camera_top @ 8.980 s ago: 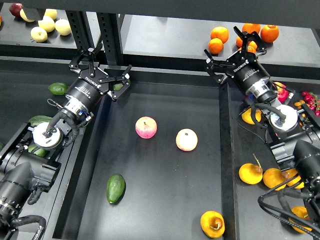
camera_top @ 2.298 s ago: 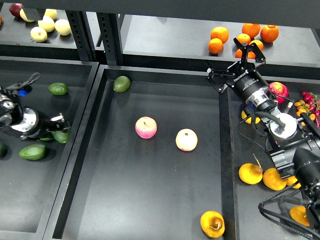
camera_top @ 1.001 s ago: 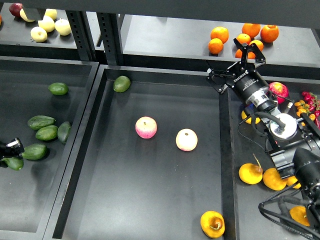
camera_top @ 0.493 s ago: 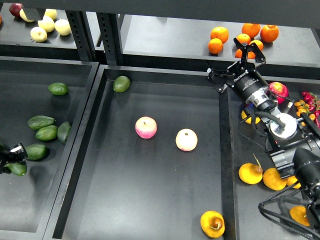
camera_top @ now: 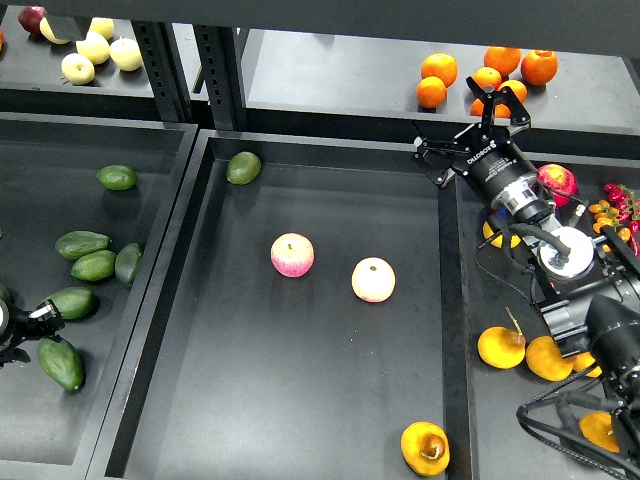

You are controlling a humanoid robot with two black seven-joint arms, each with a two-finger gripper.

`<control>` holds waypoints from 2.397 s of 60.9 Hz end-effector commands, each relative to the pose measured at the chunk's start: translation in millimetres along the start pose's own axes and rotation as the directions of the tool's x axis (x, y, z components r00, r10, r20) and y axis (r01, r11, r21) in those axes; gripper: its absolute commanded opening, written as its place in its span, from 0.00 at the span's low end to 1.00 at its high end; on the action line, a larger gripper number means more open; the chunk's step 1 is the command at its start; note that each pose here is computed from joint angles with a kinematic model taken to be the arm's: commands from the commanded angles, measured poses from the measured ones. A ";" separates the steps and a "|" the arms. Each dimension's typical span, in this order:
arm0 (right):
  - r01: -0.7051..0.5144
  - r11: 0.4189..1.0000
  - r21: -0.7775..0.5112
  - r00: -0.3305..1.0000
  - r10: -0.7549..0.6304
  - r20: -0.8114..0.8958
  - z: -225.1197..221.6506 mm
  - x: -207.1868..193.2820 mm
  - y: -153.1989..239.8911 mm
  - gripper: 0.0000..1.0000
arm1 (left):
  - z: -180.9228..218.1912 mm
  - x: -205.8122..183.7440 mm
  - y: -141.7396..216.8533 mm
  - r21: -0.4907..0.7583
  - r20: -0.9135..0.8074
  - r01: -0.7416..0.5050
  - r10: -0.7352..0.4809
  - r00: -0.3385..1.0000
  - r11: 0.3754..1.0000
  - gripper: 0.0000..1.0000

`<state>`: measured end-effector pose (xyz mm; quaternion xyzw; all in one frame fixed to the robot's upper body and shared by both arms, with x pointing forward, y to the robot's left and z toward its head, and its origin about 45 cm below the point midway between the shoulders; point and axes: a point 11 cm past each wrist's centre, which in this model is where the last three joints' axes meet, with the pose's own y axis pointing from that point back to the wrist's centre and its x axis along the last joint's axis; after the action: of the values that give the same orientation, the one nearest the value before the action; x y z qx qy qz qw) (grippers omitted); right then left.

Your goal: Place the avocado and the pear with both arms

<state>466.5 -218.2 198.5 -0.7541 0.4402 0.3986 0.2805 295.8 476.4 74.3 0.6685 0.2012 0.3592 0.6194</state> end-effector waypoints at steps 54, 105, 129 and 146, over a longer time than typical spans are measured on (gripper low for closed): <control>-0.003 1.000 0.000 1.000 0.003 0.001 0.2 0.9 0.4 1.00 | 84.3 41.0 58.6 -0.302 -0.156 -0.041 -0.007 0.988 0.952 0.95; 0.000 1.000 -0.003 1.000 0.000 -0.002 0.4 -0.2 -0.4 0.99 | 235.3 11.6 141.7 -0.868 -0.264 0.042 -0.531 0.805 0.495 0.94; -0.002 1.000 -0.007 1.000 0.002 -0.001 0.8 0.3 -0.1 1.00 | 265.7 -26.7 136.8 -0.945 -0.218 0.044 -0.724 0.654 0.324 0.94; -0.002 1.000 -0.012 1.000 0.002 -0.001 1.3 0.3 -0.1 1.00 | 290.4 -65.8 145.4 -0.981 -0.121 0.060 -0.824 0.553 0.184 0.96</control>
<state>466.3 -217.2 197.7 -0.7555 0.4384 0.4013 0.2755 445.2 232.2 207.9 -0.0364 0.3550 0.4127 0.8380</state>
